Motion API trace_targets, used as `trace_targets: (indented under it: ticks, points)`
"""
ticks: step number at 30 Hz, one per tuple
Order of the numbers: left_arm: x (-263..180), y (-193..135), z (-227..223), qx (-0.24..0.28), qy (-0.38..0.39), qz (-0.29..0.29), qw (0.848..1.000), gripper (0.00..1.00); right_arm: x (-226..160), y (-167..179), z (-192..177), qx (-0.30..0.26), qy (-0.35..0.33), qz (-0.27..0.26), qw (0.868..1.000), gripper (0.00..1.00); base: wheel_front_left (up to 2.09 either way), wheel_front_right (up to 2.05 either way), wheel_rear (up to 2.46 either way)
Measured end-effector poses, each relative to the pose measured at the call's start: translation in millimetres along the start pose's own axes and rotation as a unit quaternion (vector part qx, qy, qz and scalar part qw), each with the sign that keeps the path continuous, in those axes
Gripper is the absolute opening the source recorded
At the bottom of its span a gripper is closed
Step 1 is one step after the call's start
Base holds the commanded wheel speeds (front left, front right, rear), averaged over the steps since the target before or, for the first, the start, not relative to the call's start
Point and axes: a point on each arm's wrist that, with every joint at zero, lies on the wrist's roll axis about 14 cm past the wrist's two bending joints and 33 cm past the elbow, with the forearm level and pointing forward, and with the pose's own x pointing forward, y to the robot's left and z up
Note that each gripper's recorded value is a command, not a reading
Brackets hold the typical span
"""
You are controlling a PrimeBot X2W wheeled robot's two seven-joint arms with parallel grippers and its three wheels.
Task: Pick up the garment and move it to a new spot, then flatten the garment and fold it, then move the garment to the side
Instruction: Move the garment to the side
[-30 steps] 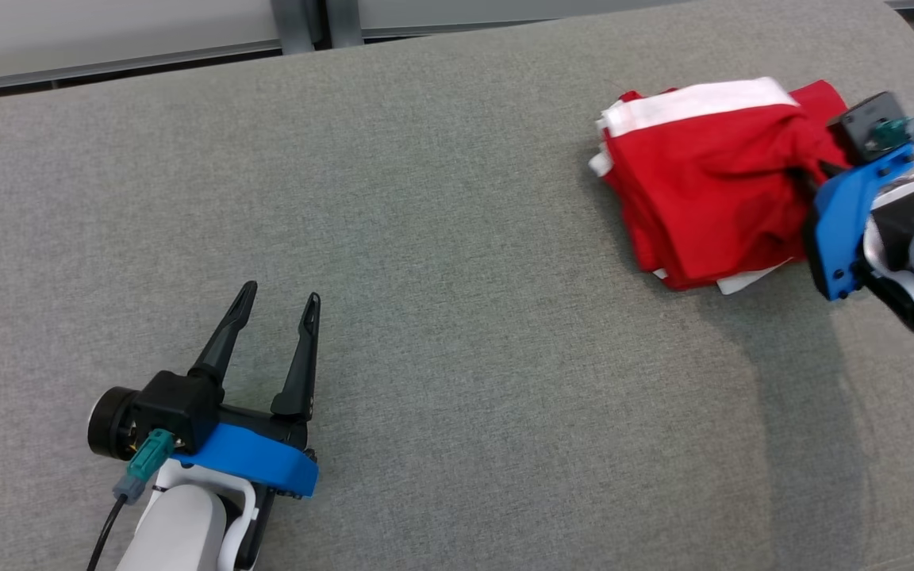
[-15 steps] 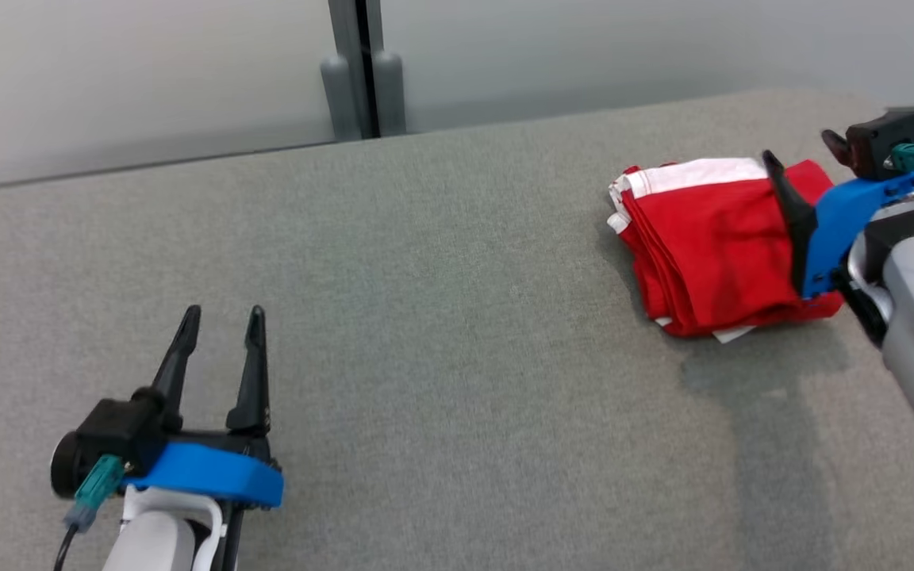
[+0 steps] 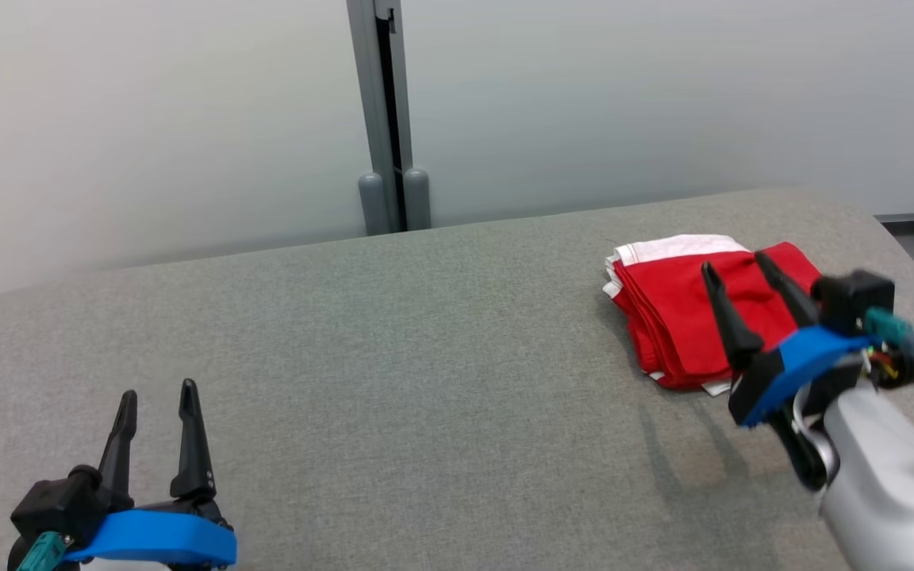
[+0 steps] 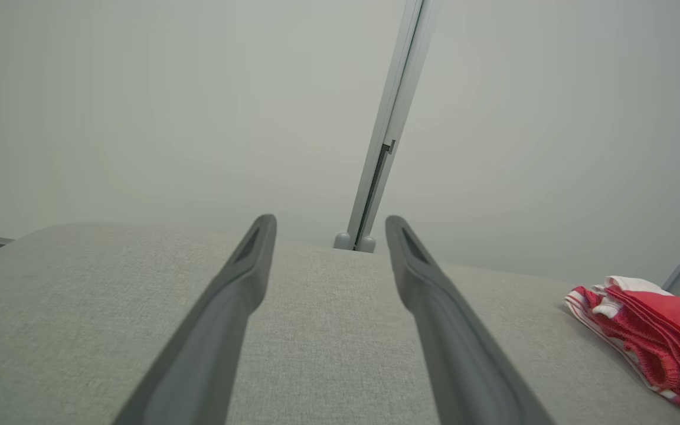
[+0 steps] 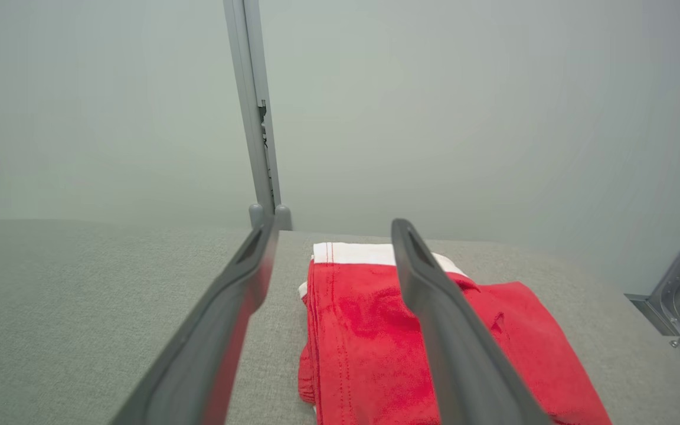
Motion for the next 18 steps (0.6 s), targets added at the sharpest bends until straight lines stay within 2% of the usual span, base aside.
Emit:
trace_targets:
  ticks: [6, 10, 18]
  points:
    - [-11.1, 8.1, -8.8, 0.013, 0.017, 0.011, 1.0, 1.0, -35.8, 26.1, -24.7, 0.033, -0.012, 0.0, 0.999, 1.0, 0.0, 0.0, 0.0]
    - [-15.5, 5.4, -20.2, 0.014, 0.035, 0.007, 0.999, 1.0, -52.2, 35.3, -28.5, 0.048, -0.025, -0.01, 0.999, 1.0, 0.0, 0.0, 0.0]
    - [-17.8, 6.2, -23.2, 0.028, 0.041, 0.004, 0.999, 1.0, -64.9, 40.8, -33.8, 0.052, -0.027, -0.02, 0.998, 1.0, 0.0, 0.0, 0.0]
